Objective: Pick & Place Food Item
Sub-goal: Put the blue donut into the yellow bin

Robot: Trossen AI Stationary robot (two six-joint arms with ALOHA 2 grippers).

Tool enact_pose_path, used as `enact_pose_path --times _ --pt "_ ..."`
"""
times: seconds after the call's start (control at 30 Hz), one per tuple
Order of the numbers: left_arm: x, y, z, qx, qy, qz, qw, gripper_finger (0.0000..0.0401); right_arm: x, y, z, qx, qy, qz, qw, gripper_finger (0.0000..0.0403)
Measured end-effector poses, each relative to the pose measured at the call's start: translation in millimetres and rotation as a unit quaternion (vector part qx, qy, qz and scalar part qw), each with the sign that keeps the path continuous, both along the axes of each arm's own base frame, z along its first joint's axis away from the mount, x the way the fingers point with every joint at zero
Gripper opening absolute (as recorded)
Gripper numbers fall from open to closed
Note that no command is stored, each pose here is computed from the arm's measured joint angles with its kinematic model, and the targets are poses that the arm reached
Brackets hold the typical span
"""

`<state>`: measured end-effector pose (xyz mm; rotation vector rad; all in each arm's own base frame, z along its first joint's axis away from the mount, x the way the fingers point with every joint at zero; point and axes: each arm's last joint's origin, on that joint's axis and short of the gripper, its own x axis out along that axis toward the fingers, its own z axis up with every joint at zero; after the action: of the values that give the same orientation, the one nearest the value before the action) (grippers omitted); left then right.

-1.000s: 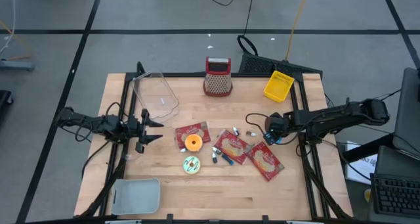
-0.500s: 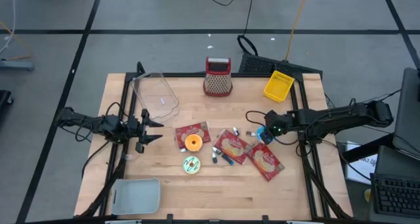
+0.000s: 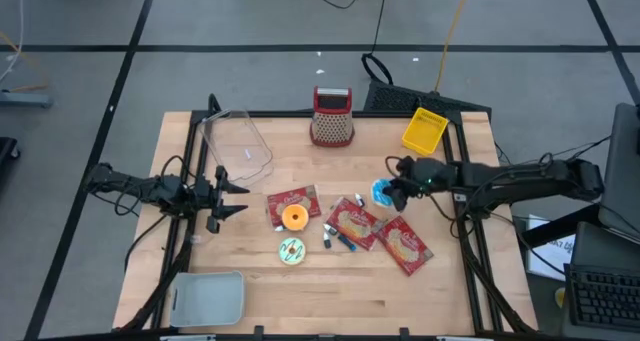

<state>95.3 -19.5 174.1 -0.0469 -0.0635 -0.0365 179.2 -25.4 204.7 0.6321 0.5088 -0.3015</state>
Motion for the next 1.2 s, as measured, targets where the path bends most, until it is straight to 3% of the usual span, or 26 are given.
enact_pose_path --times 0.4,0.63,0.8,0.97,1.2 --pt "0 0 0 0.0 0.0 0.0 1.0 0.0209 0 -37 36 -0.047 -0.186 0.0 0.981 0.0116" --pt "0 0 0 0.0 0.0 0.0 1.0 0.0209 -5 -56 56 -0.137 -0.267 -0.033 0.953 0.0116" --pt "0 0 0 0.0 0.0 0.0 1.0 0.0209 -12 -65 70 -0.224 -0.31 -0.052 0.923 0.0116" --pt "0 0 0 0.0 0.0 0.0 1.0 0.0209 -18 -73 77 -0.311 -0.314 -0.069 0.894 0.0116" --pt "0 0 0 0.0 0.0 0.0 1.0 0.0209 -22 -82 73 -0.363 -0.249 -0.137 0.887 0.0116"
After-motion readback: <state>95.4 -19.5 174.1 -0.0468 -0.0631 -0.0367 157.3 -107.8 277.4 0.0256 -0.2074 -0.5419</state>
